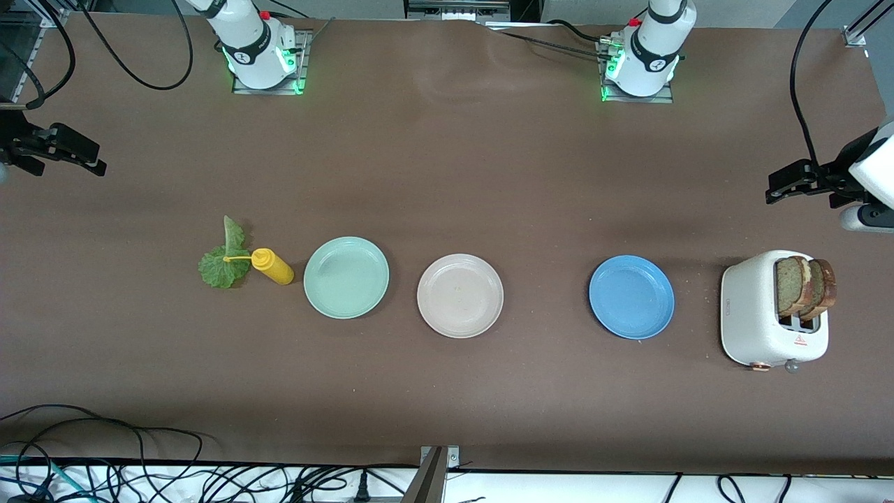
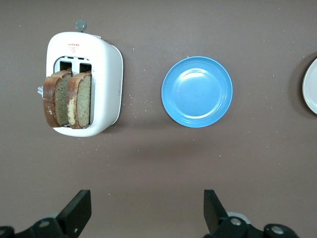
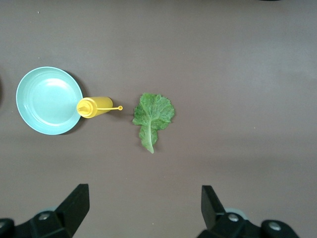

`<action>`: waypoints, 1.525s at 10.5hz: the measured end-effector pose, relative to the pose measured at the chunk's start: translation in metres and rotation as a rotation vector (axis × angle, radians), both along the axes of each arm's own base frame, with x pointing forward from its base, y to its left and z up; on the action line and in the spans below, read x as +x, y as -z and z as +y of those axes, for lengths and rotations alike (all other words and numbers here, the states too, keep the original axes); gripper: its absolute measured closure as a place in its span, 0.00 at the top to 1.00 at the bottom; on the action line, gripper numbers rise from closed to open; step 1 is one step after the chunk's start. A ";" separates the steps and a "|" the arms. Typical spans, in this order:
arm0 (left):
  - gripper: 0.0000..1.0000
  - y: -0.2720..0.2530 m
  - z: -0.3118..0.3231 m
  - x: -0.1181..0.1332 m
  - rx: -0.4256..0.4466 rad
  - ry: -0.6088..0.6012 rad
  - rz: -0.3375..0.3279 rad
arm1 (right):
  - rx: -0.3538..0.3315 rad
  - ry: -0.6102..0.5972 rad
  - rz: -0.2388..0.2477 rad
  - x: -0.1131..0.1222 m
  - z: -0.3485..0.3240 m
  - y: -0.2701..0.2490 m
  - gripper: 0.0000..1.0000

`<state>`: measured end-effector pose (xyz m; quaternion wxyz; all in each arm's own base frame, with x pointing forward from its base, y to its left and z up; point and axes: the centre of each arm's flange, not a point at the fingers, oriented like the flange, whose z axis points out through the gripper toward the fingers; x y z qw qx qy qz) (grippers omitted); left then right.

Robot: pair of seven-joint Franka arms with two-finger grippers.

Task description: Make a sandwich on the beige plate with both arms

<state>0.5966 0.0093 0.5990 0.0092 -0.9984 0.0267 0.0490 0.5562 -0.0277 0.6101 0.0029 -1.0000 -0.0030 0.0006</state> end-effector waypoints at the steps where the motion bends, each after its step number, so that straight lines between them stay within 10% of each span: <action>1: 1.00 0.000 0.000 0.000 0.000 0.000 0.000 | 0.000 0.000 0.000 0.000 0.000 0.000 1.00; 16: 1.00 0.000 0.006 0.000 0.000 -0.009 0.000 | 0.000 -0.002 0.000 0.000 0.001 0.000 1.00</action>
